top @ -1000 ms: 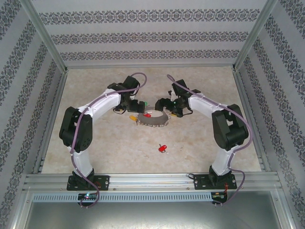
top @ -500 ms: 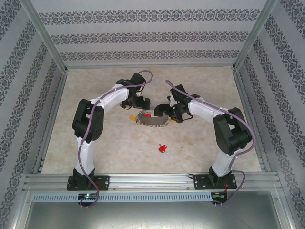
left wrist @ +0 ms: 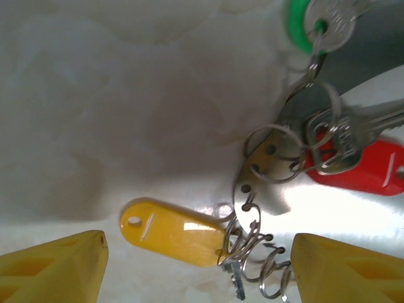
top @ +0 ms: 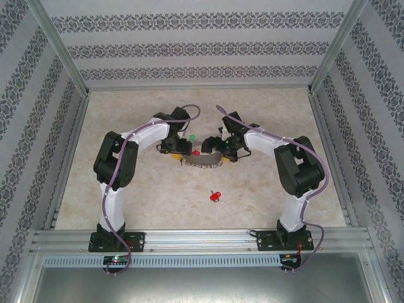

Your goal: Put the keys on the keyring

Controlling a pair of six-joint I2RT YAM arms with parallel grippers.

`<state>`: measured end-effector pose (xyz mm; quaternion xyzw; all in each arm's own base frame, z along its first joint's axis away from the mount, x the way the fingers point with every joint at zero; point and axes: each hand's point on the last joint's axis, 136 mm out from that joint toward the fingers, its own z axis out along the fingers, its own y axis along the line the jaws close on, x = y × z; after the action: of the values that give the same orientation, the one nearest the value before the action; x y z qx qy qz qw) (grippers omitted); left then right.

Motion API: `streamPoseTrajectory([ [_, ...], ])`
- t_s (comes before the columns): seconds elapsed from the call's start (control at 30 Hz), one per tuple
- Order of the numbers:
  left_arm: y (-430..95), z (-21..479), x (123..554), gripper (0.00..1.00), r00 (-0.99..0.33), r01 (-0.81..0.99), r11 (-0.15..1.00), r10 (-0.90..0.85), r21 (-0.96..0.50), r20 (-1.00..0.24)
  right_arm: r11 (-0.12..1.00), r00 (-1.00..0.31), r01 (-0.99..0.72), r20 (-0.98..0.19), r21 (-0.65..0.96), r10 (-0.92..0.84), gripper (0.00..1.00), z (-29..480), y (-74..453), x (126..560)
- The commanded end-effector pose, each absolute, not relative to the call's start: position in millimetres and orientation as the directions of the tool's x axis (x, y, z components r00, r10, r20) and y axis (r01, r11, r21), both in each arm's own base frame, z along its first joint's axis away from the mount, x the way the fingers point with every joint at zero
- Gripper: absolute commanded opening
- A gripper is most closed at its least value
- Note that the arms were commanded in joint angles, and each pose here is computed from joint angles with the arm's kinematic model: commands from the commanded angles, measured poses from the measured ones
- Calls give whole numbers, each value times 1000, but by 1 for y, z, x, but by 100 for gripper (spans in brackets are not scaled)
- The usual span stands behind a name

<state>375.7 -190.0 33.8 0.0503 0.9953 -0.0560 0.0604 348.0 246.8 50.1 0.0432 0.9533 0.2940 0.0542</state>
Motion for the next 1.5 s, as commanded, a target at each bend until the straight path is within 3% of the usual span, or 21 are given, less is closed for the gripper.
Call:
streamPoseTrajectory([
  [0.0, -189, 51, 370, 73, -985, 103, 988, 85, -115, -152, 806, -990, 19, -100, 592, 97, 97, 61, 257, 359],
  [0.27, -186, 47, 360, 59, -989, 88, 989, 71, -122, -133, 796, -989, 1, -118, 605, 92, 97, 62, 264, 377],
  [0.6, -183, 66, 348, 54, -986, 89, 986, 67, -139, -150, 798, -984, -37, -161, 601, 76, 97, 81, 263, 392],
  [0.77, -190, 80, 337, 43, -988, 98, 975, 71, -198, -140, 821, -980, -65, -191, 568, 55, 98, 97, 249, 377],
  [1.07, -214, 71, 333, 31, -993, 79, 952, 48, -297, -111, 854, -981, -30, -178, 519, 73, 98, 94, 221, 326],
  [1.47, -223, 45, 344, 21, -994, 85, 950, 61, -300, -90, 866, -975, -13, -197, 500, 99, 98, 101, 215, 314],
])
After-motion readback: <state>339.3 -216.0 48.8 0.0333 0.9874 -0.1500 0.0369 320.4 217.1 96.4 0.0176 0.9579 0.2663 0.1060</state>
